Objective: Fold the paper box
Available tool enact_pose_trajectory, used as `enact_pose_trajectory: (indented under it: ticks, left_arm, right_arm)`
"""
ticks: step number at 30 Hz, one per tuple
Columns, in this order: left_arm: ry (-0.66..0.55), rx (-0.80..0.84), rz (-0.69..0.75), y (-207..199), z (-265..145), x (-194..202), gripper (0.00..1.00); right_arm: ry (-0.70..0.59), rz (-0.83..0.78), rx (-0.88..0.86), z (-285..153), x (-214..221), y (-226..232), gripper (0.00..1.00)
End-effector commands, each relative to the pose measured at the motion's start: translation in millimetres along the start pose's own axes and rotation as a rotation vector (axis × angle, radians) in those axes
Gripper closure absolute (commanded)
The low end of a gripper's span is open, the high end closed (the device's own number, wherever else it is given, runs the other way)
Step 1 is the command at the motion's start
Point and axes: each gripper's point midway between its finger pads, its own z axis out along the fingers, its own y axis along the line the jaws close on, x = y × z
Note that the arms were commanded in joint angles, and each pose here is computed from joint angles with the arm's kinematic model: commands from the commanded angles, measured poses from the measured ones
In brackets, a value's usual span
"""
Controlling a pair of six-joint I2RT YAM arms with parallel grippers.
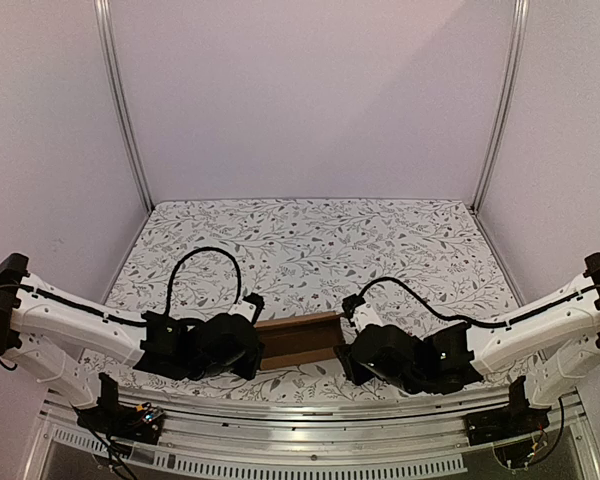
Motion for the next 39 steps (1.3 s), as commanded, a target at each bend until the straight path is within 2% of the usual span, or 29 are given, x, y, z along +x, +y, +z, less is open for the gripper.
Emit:
enact_pose_trajectory:
  ticks: [1,8,13,20,26,31,34,39]
  left_arm:
    - [0.058,-0.055,0.037,7.4,3.7,17.3,1.0]
    - [0.047,-0.066,0.056,5.5,5.8,12.5,1.0]
    - [0.048,-0.074,0.079,2.0,9.9,10.3,1.0]
    - [0.053,-0.094,0.091,-1.7,16.2,8.2,1.0]
    - [0.065,-0.115,0.103,-2.6,18.7,7.2,1.0]
    - [0.07,-0.128,0.1,-5.1,20.7,4.2,1.0]
    - [0.08,-0.141,0.107,-5.0,22.5,5.0,1.0]
    - [0.096,-0.153,0.115,-6.1,25.8,6.8,1.0]
  right_arm:
    - [0.014,-0.043,-0.098,-23.5,-7.8,7.7,0.42]
    - [-0.017,-0.132,-0.128,-54.0,-31.6,0.0,0.34]
    - [-0.102,-0.187,-0.124,-72.4,-71.6,0.5,0.35]
    - [-0.145,-0.168,-0.163,-66.3,-131.5,17.6,0.54]
    - [-0.14,-0.148,-0.196,-41.2,-169.2,36.1,0.77]
    - [-0.094,-0.138,-0.187,-6.6,-166.5,45.3,0.94]
    - [-0.078,-0.133,-0.178,13.5,-158.5,48.9,1.0]
    - [-0.052,-0.137,-0.148,40.9,-143.0,49.3,1.0]
